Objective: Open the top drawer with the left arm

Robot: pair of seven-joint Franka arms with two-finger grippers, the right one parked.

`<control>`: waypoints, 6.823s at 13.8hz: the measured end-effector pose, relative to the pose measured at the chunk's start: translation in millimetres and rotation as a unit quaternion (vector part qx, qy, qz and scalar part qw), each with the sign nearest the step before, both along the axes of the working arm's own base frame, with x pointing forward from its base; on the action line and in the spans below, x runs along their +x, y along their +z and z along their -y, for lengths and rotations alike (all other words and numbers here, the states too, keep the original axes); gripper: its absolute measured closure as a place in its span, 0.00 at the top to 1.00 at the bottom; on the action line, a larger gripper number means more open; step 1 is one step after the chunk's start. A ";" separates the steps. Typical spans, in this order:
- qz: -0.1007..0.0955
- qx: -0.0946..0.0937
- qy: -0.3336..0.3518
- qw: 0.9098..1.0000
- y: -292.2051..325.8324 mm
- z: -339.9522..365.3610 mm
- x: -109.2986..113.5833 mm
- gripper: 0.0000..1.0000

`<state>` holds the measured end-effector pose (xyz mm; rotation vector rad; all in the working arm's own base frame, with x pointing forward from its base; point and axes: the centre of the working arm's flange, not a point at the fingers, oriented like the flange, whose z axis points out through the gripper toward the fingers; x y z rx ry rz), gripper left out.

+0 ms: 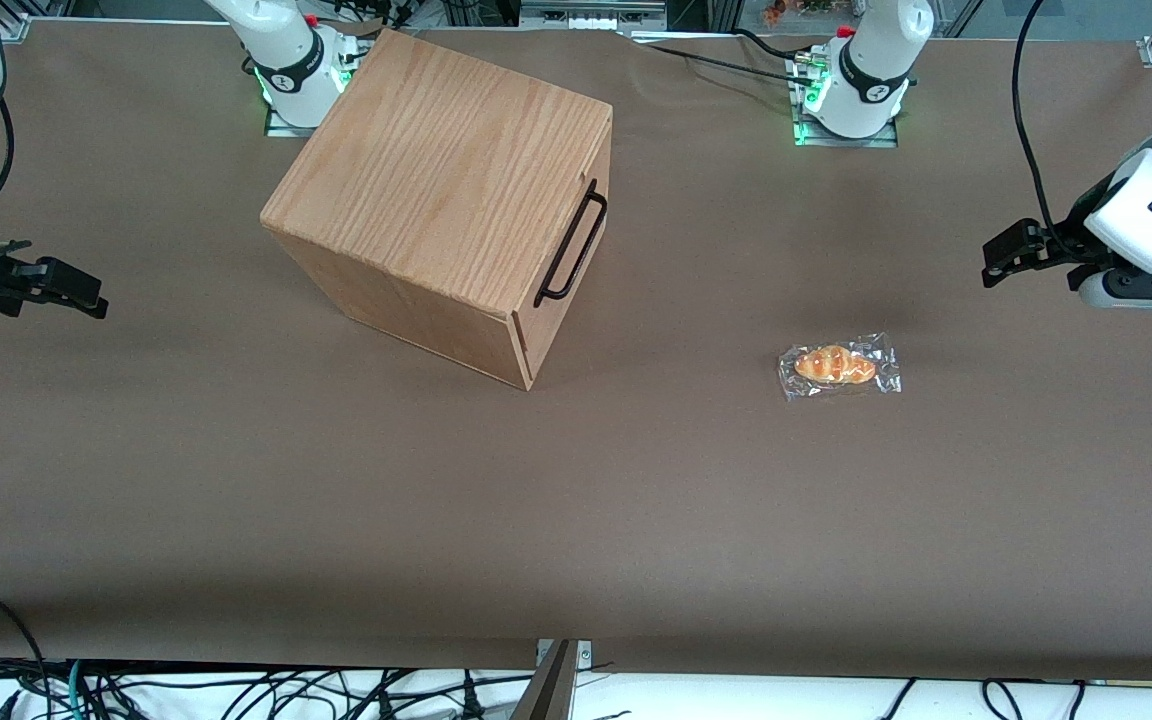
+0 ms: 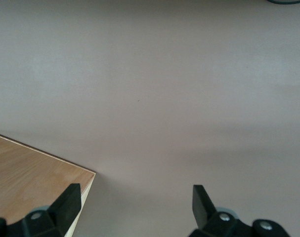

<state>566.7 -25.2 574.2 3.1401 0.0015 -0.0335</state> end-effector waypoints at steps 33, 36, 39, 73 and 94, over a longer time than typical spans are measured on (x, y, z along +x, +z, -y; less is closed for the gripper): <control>-0.034 -0.041 -0.064 0.997 -13.4 85.7 -11.1 1.00; -0.060 -0.093 -0.081 0.991 -24.8 159.2 -25.2 1.00; -0.072 -0.145 -0.094 0.982 -39.4 203.4 -27.9 1.00; 0.000 -0.132 -0.154 0.979 -195.9 380.5 -88.2 1.00; -0.013 -0.099 -0.189 0.977 -193.4 242.7 -16.6 1.00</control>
